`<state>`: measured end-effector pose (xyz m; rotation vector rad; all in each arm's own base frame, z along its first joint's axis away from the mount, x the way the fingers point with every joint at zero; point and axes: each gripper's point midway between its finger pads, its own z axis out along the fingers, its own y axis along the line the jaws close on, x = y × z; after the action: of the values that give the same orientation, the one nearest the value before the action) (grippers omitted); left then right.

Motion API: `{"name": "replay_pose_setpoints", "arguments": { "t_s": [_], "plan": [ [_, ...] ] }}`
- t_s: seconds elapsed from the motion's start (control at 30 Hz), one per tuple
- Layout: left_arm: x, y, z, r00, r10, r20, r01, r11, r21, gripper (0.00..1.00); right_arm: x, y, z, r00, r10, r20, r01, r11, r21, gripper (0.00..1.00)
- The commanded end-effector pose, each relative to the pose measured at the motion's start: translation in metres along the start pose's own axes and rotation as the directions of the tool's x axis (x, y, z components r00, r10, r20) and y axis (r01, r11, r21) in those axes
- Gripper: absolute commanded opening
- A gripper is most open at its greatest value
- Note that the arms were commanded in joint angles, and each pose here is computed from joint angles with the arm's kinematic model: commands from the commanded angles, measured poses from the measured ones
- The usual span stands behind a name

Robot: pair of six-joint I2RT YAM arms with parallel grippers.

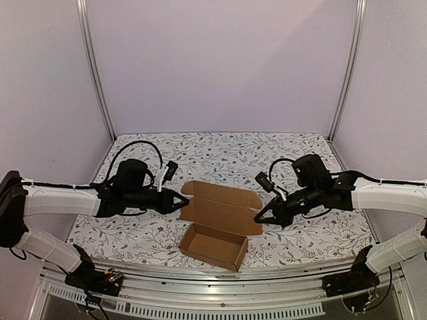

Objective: Fold the paper box

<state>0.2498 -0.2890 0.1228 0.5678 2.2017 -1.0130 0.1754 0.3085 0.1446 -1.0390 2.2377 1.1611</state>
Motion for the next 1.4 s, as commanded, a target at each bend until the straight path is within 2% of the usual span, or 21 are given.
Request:
{"name": "replay_pose_setpoints", "arguments": {
  "t_s": [0.0, 0.33, 0.6, 0.8, 1.2, 1.37],
  "plan": [
    [0.007, 0.01, 0.003, 1.0, -0.011, -0.007, 0.011, 1.0, -0.027, 0.14, -0.01, 0.002, -0.004, 1.0, -0.025, 0.019, 0.025, 1.0, 0.007, 0.0],
    [0.01, 0.009, 0.004, 1.0, -0.012, -0.017, 0.012, 1.0, -0.021, 0.14, -0.012, -0.001, -0.004, 0.999, -0.023, 0.026, 0.022, 0.999, 0.025, 0.0],
    [0.012, 0.006, 0.0, 1.0, -0.008, -0.021, 0.008, 1.0, -0.017, 0.0, -0.016, -0.006, -0.006, 0.999, -0.019, 0.043, 0.016, 0.998, 0.062, 0.0],
    [0.008, 0.004, -0.005, 1.0, -0.002, -0.004, 0.002, 0.999, -0.033, 0.0, -0.022, -0.004, -0.005, 0.997, -0.038, 0.074, 0.03, 0.994, 0.109, 0.0],
    [-0.007, -0.005, -0.02, 0.999, 0.039, 0.037, -0.033, 0.988, -0.149, 0.0, -0.037, 0.016, -0.001, 0.982, -0.085, 0.169, 0.022, 0.94, 0.341, 0.0],
    [-0.01, -0.005, -0.024, 0.997, 0.048, 0.056, -0.036, 0.981, -0.19, 0.0, -0.046, 0.005, 0.0, 0.969, -0.098, 0.225, -0.024, 0.874, 0.485, 0.0]
  ]
}}
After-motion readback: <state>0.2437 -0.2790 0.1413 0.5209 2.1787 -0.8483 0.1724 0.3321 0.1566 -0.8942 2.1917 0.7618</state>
